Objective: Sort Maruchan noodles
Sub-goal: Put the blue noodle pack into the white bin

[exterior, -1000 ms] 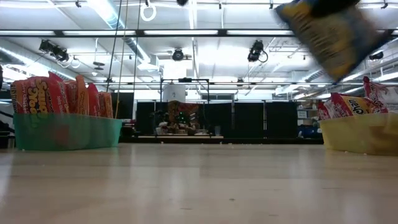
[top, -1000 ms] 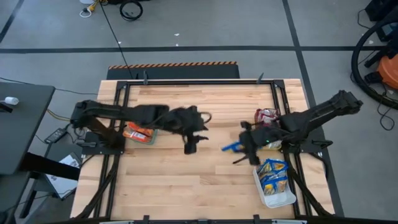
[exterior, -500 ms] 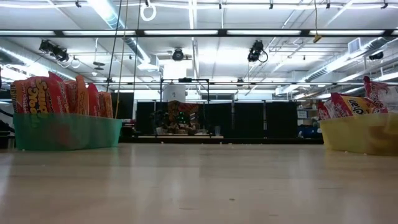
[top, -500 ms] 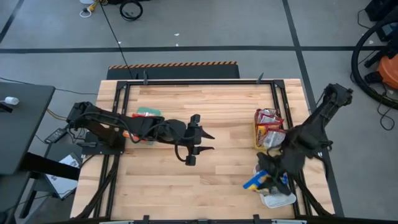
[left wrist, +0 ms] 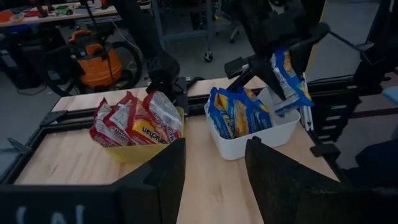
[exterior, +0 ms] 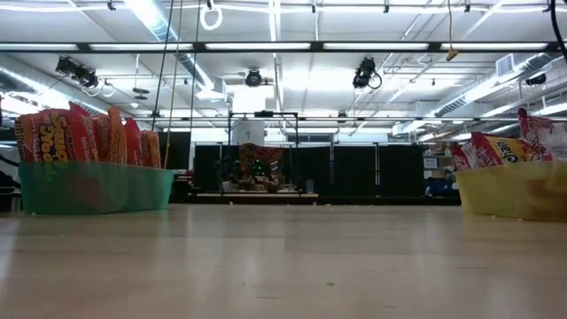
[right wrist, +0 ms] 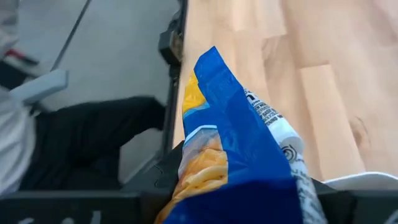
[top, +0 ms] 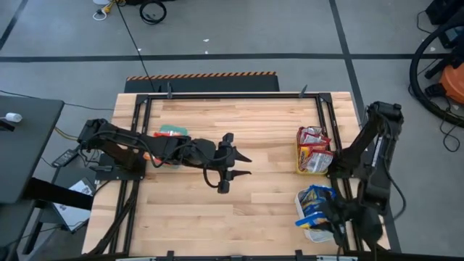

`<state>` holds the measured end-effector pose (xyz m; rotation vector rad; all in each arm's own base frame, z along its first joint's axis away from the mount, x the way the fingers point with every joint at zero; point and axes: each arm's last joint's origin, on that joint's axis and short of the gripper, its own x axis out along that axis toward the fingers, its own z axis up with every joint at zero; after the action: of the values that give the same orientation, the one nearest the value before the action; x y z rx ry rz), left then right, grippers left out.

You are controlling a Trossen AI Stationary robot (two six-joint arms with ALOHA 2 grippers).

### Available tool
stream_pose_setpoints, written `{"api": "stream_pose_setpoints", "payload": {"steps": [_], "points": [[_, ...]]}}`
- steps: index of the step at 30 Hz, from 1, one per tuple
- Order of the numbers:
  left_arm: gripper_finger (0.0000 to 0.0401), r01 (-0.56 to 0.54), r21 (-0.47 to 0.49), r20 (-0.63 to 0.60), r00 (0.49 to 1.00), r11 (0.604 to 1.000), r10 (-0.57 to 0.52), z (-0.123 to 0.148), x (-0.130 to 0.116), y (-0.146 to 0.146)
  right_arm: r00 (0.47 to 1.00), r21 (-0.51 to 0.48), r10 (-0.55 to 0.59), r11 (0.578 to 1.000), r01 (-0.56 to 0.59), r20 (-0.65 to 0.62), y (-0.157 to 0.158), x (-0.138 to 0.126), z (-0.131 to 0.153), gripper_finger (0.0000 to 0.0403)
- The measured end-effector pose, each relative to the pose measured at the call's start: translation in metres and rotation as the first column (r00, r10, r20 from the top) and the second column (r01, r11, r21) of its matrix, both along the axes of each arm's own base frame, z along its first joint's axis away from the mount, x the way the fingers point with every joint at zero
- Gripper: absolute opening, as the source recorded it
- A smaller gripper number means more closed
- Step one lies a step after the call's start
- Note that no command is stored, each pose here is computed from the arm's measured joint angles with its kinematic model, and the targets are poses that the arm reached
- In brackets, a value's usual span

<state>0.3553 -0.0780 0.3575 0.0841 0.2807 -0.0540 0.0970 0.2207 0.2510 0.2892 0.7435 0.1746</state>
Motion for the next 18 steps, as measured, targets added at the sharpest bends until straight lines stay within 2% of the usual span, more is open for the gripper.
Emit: {"api": "stream_pose_setpoints", "payload": {"steps": [7, 10, 14, 18], "points": [[0.0172, -0.002, -0.043, -0.004, 1.000, 0.999, 0.002, 0.000, -0.001, -0.004, 0.991, -0.040, -0.120, 0.992, 0.122, 0.058, 0.012, -0.018, -0.040, 0.0132], [0.0172, 0.002, -0.043, -0.012, 1.000, 0.999, -0.002, -0.001, -0.002, -0.005, 0.990, -0.070, -0.127, 0.989, 0.131, 0.056, 0.015, -0.020, -0.052, 0.0142], [0.0172, 0.003, -0.038, -0.022, 1.000, 0.999, -0.004, -0.002, -0.002, -0.006, 0.993, -0.078, -0.111, 0.990, 0.114, 0.045, 0.016, -0.019, -0.054, 0.0180], [0.0172, -0.002, -0.023, -0.095, 0.995, 1.000, 0.000, -0.009, -0.004, -0.004, 0.999, -0.069, -0.028, 0.997, 0.026, -0.021, 0.009, -0.014, -0.042, 0.0233]]}}
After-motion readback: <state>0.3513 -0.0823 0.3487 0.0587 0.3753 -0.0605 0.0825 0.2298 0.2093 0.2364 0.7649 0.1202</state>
